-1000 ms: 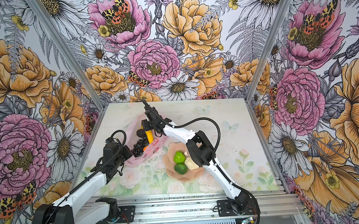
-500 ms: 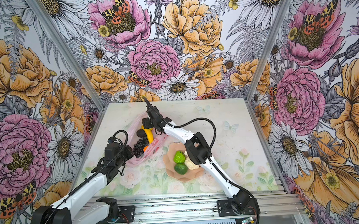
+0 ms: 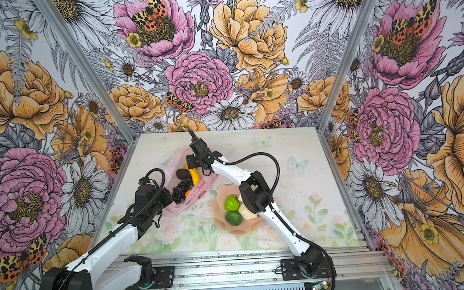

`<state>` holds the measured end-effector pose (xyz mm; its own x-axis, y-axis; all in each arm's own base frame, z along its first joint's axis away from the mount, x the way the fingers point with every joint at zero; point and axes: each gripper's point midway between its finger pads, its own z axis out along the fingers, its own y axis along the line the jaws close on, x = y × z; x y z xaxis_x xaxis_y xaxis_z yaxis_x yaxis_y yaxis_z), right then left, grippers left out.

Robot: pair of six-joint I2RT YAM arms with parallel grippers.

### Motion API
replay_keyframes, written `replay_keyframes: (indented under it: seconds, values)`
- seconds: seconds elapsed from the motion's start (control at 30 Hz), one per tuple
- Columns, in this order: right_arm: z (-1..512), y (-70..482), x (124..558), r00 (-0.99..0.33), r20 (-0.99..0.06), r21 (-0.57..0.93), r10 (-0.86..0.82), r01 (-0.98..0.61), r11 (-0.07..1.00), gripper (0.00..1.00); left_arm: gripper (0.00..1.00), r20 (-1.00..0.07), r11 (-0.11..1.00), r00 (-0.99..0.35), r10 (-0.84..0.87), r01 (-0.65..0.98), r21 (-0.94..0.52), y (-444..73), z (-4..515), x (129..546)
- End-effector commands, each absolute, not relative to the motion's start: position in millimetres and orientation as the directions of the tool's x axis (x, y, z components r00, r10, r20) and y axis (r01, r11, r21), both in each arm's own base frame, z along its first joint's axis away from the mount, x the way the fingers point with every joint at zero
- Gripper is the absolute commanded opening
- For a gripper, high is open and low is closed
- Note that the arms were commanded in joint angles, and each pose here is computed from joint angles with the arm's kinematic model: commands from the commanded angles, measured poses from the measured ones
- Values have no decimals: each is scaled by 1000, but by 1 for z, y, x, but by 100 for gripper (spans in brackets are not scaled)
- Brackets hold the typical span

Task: Take the fake fruits out of the plastic bag

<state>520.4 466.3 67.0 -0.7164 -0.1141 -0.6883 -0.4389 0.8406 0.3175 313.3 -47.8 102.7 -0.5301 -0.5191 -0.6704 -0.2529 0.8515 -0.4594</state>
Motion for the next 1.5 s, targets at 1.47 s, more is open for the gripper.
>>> replay_keyframes:
  seconds: [1.47]
  values:
    - [189,420,426,-574,-795,210,-195,-562,800,54,0,-694,867,-522,-496,-251,-431,-45,108,322]
